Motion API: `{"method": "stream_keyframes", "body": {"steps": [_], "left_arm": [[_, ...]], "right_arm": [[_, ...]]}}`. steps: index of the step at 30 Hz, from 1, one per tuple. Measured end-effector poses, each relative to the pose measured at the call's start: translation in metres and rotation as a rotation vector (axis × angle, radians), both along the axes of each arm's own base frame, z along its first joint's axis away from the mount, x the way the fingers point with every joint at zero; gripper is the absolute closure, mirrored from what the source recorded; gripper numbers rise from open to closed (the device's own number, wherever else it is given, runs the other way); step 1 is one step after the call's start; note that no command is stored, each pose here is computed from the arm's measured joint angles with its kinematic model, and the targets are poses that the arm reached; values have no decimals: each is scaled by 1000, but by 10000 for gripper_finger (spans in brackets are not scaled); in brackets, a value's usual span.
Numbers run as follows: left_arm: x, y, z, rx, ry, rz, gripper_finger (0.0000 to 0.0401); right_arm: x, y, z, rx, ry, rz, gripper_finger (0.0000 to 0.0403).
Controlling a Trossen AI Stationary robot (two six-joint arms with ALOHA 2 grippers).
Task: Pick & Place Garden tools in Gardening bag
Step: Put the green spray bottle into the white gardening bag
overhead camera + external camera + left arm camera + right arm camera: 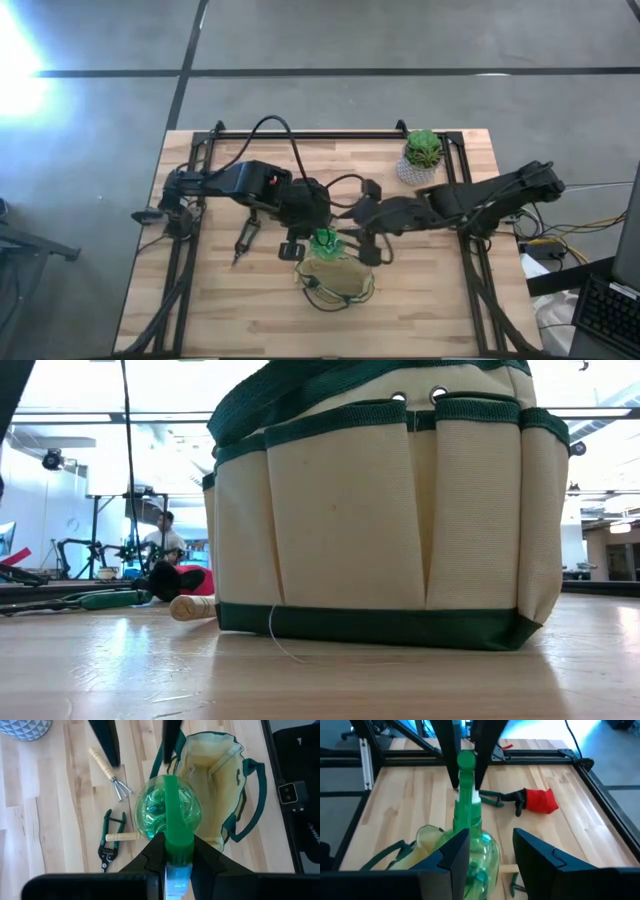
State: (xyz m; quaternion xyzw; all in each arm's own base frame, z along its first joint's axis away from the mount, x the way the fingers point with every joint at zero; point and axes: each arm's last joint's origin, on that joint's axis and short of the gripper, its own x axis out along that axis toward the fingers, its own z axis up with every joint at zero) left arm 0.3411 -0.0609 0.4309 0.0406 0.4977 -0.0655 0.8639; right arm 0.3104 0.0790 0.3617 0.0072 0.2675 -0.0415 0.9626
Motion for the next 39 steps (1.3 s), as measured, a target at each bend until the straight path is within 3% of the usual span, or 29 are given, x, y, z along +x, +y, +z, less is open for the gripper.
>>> {"method": "stream_keyframes", "body": {"steps": [9,14,22,28,39], "left_arm": [[-12,2,7,-7,7,13,347],[-24,4,20,-26,-40,13,347],[-22,-4,26,-129,-98,-71,347],[-12,-7,10,-127,-68,-91,347],[3,-9,-10,-104,-59,-98,347]], "right_arm": [[22,6,4,-52,109,22,266],[20,6,7,-50,121,18,268],[7,4,9,-23,173,-10,257],[1,12,1,-23,228,2,253],[1,18,0,83,222,-14,260]]}}
